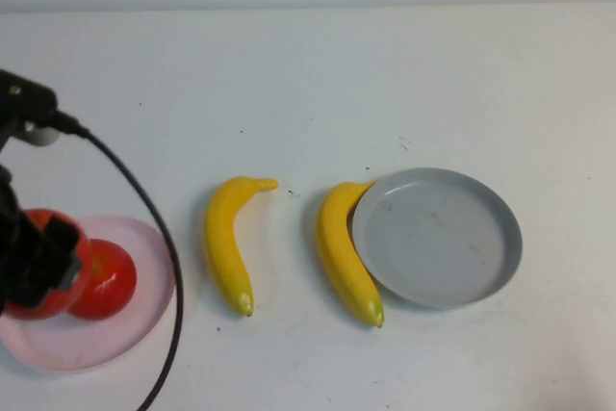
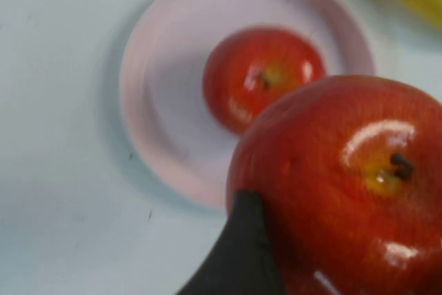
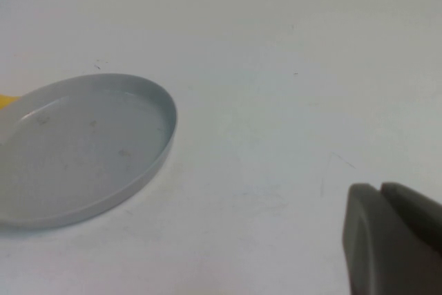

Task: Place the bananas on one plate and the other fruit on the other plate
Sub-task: Put one type of fruit in the left plate

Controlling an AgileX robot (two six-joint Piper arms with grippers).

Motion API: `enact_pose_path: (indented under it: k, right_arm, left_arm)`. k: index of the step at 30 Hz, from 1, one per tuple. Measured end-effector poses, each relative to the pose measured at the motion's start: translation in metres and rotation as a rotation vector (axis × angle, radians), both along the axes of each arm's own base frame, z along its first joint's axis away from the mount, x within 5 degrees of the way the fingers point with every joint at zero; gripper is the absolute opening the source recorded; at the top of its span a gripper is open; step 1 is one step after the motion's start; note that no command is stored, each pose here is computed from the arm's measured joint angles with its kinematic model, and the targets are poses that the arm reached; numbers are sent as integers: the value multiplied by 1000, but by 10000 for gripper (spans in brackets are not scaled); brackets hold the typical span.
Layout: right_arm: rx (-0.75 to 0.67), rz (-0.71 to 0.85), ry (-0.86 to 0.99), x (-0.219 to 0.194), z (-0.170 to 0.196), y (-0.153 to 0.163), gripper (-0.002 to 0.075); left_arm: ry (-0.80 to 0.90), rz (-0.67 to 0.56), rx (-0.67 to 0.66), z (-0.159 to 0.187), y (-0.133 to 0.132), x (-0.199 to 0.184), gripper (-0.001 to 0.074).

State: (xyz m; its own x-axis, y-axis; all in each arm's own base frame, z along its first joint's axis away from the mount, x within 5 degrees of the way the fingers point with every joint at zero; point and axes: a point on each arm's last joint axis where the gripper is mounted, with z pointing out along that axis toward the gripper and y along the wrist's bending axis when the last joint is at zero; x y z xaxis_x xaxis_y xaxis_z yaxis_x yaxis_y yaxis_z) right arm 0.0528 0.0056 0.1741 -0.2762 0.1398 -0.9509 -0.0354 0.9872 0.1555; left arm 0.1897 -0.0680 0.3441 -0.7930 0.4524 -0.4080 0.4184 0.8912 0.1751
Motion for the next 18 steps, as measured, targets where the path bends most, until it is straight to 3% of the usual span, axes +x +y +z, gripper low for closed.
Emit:
enact_pose_path:
  k: [8,12,18]
  right_arm:
    - [0,0,0,0,0,0,-18]
    - [0,0,0,0,0,0,-18]
    - [0,0,0,0,0,0,-18]
  left_arm:
    - [0,146,57,-42,24,-30,564]
    - [-96,205,26,-63,25,-25,564]
    - [-208,273,-22,-68,23,-12,563]
